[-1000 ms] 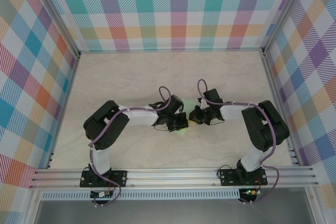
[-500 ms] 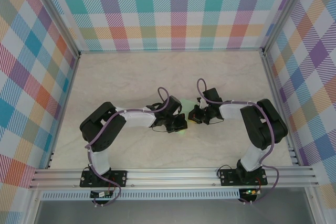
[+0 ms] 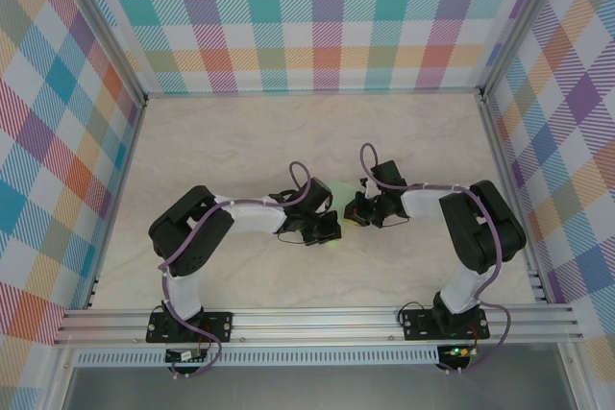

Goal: Fold a paper plane with a square sheet of paper (pick it up from the middle)
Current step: First fold in half a square sheet of paper at the center of the table, then fold the triangle a second time at the center of the table.

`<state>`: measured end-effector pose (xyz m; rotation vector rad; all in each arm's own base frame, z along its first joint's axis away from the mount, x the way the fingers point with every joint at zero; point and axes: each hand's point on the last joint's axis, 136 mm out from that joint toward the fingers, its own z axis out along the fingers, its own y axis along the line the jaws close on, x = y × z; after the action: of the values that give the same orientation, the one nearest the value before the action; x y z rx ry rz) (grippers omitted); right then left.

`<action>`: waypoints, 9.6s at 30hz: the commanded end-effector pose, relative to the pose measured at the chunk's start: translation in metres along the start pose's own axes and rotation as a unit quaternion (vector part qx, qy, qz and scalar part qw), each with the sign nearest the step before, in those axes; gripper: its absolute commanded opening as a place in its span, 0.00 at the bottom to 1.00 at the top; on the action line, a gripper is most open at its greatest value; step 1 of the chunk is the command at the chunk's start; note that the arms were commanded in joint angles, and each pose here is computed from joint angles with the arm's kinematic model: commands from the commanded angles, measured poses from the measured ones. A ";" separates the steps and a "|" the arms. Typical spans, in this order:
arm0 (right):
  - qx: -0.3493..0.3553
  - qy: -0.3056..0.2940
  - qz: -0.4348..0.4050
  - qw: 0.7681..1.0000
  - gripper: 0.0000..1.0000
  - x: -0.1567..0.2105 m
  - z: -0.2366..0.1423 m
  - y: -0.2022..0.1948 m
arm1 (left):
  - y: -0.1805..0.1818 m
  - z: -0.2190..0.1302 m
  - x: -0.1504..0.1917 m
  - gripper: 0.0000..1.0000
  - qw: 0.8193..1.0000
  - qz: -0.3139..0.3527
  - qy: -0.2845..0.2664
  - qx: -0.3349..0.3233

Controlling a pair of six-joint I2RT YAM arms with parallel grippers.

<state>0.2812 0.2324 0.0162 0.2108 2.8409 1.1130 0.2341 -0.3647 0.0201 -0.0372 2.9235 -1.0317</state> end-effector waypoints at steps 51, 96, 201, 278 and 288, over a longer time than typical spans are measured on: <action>-0.053 0.035 -0.032 0.997 0.02 0.017 -0.006 0.017 | 0.021 -0.006 0.013 0.01 0.996 0.046 -0.017 -0.070; 0.059 -0.098 0.014 0.993 0.02 -0.120 -0.039 -0.043 | 0.045 -0.001 0.034 0.01 0.993 0.020 0.033 -0.111; 0.149 0.034 -0.091 0.984 0.38 -0.022 0.062 0.020 | -0.002 -0.083 -0.022 0.49 0.992 -0.038 -0.051 0.108; -0.021 0.050 -0.094 0.994 0.08 0.022 0.008 0.042 | -0.002 -0.062 -0.040 0.38 0.992 -0.028 -0.059 0.104; -0.017 0.057 -0.092 0.994 0.09 0.023 0.011 0.039 | 0.006 -0.054 -0.038 0.36 0.994 -0.033 -0.051 0.094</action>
<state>0.2602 0.2687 0.0342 -0.0857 2.8670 1.1748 0.2678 -0.3193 0.0585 -0.2149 2.7435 -1.2600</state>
